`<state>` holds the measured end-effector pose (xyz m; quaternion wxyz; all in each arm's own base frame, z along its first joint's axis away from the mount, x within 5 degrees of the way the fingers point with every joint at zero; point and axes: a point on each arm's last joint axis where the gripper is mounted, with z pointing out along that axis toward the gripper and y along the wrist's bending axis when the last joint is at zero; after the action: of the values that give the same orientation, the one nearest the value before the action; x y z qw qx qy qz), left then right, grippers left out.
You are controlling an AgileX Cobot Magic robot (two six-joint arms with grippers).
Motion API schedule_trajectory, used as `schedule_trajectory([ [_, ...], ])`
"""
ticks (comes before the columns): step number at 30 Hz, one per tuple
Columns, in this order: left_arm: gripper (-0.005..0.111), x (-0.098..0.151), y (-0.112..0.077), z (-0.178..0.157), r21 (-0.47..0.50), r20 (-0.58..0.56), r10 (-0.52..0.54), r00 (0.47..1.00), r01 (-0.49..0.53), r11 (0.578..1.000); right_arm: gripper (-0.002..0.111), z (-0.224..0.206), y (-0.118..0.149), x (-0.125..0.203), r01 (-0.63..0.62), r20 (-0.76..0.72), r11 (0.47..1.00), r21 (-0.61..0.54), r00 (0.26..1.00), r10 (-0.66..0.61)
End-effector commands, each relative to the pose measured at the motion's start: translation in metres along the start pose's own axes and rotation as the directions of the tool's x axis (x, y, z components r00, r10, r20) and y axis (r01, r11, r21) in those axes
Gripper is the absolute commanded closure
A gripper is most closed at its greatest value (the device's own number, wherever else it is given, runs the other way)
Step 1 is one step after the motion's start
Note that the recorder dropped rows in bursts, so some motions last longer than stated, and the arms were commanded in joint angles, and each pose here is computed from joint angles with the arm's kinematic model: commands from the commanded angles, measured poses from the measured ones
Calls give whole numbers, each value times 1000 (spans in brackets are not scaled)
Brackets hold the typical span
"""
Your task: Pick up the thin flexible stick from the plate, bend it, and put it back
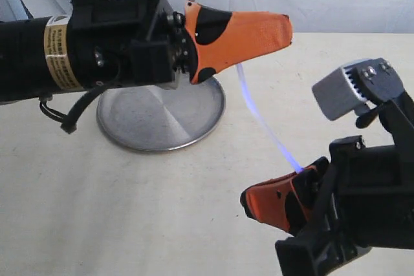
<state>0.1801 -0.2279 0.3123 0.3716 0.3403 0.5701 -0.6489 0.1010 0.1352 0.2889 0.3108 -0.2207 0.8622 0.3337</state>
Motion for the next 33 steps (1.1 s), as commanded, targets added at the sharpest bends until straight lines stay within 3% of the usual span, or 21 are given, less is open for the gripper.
schedule_trajectory([
  [1,107,18,3,0,-38,-185,85,979,-94,995,109,-19,9,-15,21,156,999,-42,988,-14],
  [3,107,20,4,-1,-44,-217,77,973,-88,995,109,-29,12,-19,42,204,998,-52,979,-31],
  [5,107,20,2,0,-39,-203,9,979,-17,999,109,-37,13,-23,65,253,997,-42,966,-53],
  [8,107,13,-9,1,72,-134,-51,990,61,996,109,-40,9,-23,89,267,996,8,960,-88],
  [11,107,1,-13,1,124,-15,-107,994,108,986,109,-30,-1,-20,59,177,993,100,981,-76],
  [15,107,1,-13,1,124,-7,-69,998,69,990,109,-12,-6,-19,54,91,989,135,994,-67],
  [19,100,8,-8,1,69,-77,-35,996,40,997,109,-8,-6,-20,55,90,989,137,994,-68],
  [21,85,9,-5,1,36,-84,-31,996,34,999,109,-8,-6,-20,62,94,988,141,993,-76],
  [24,54,7,4,-4,-28,-89,-26,996,24,999,109,-8,-8,-21,91,97,982,165,989,-108],
  [25,50,4,8,-9,-54,-81,-46,996,42,998,109,-9,-10,-22,86,103,979,183,989,-106],
  [30,51,-24,18,-45,-157,20,-36,999,38,987,109,17,-31,-29,124,57,920,373,986,-156],
  [33,55,-41,3,-70,-195,46,43,998,-34,980,109,59,-49,-38,141,-3,900,413,988,-153],
])
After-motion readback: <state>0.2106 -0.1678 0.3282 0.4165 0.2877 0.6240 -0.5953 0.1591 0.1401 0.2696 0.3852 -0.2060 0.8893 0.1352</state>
